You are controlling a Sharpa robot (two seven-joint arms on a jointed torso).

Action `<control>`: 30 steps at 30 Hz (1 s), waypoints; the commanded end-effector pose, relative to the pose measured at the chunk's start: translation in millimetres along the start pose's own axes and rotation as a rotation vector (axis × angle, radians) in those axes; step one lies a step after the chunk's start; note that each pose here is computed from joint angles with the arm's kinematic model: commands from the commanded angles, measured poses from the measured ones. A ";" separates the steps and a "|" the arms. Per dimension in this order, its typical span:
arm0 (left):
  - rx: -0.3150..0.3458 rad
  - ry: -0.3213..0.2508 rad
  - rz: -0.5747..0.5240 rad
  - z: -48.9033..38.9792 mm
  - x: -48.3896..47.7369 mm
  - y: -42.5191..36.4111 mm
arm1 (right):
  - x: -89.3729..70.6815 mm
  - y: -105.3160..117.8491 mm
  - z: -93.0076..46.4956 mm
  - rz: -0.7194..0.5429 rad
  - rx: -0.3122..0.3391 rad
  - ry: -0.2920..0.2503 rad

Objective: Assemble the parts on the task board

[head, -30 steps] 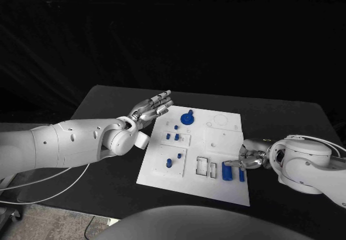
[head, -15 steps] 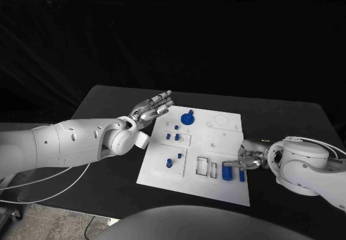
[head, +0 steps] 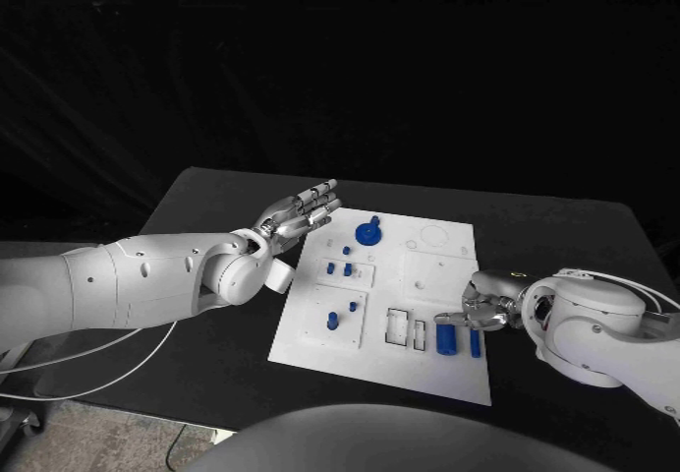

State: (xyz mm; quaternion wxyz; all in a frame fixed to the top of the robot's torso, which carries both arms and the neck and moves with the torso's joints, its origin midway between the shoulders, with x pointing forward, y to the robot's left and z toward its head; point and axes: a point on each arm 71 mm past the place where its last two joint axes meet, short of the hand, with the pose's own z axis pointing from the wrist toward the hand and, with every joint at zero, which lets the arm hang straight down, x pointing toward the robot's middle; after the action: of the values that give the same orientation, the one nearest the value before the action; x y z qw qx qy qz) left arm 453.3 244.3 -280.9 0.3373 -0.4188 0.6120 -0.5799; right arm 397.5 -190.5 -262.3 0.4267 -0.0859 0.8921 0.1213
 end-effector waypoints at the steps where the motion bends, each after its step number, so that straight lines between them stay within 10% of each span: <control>1: -0.006 0.025 -0.017 0.6 3.0 1.2 | -0.2 2.2 0.2 -0.010 -0.001 -0.009; 30: -0.025 0.036 -0.028 -1.4 3.7 7.7 | 24.2 10.3 15.1 -0.072 0.061 0.107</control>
State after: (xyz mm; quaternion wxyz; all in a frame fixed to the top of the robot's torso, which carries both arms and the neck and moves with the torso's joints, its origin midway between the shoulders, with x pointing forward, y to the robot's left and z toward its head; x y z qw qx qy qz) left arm 450.3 243.9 -288.5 0.3230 -0.4238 0.6201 -0.5757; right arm 392.7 -174.1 -284.0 0.3966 -0.0987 0.9073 0.0983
